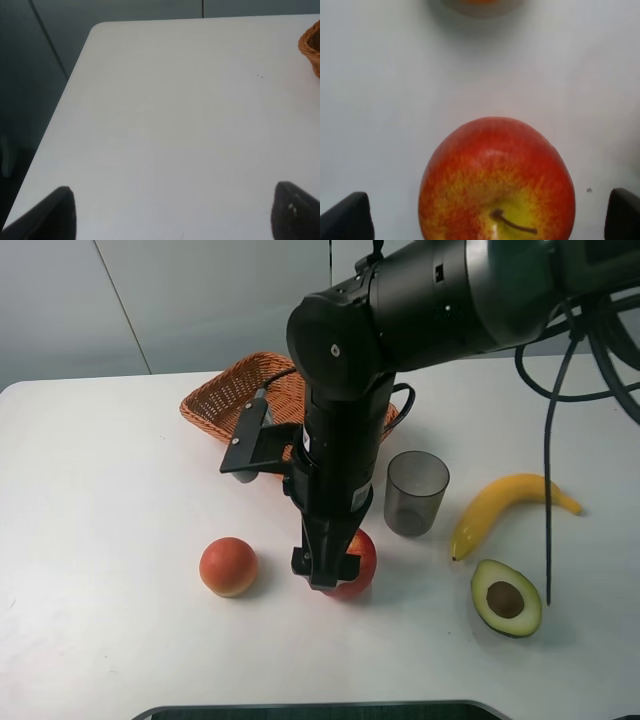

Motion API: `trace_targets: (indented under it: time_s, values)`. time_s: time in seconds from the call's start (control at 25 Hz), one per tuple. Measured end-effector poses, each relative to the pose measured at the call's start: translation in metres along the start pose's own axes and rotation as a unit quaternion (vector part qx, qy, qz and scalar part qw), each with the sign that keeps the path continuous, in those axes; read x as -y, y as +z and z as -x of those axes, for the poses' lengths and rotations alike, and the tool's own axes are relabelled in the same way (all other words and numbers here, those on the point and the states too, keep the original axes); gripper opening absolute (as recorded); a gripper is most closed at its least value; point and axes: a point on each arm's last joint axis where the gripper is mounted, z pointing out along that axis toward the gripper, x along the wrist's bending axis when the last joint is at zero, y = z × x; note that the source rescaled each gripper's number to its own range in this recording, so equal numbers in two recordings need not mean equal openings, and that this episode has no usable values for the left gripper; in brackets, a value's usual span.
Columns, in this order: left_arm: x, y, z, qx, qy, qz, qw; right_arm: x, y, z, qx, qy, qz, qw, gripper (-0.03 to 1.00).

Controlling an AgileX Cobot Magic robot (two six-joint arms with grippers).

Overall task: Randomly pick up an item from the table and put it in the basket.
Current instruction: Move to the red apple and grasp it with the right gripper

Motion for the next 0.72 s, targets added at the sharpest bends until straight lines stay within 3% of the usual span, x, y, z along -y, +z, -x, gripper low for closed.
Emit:
trace_targets:
  time_s: [0.72]
  values:
    - [0.0,0.0,0.0,0.0,0.0,0.0,1.0,0.01,0.026,0.007,0.003,0.006,0.002,1.0,1.0]
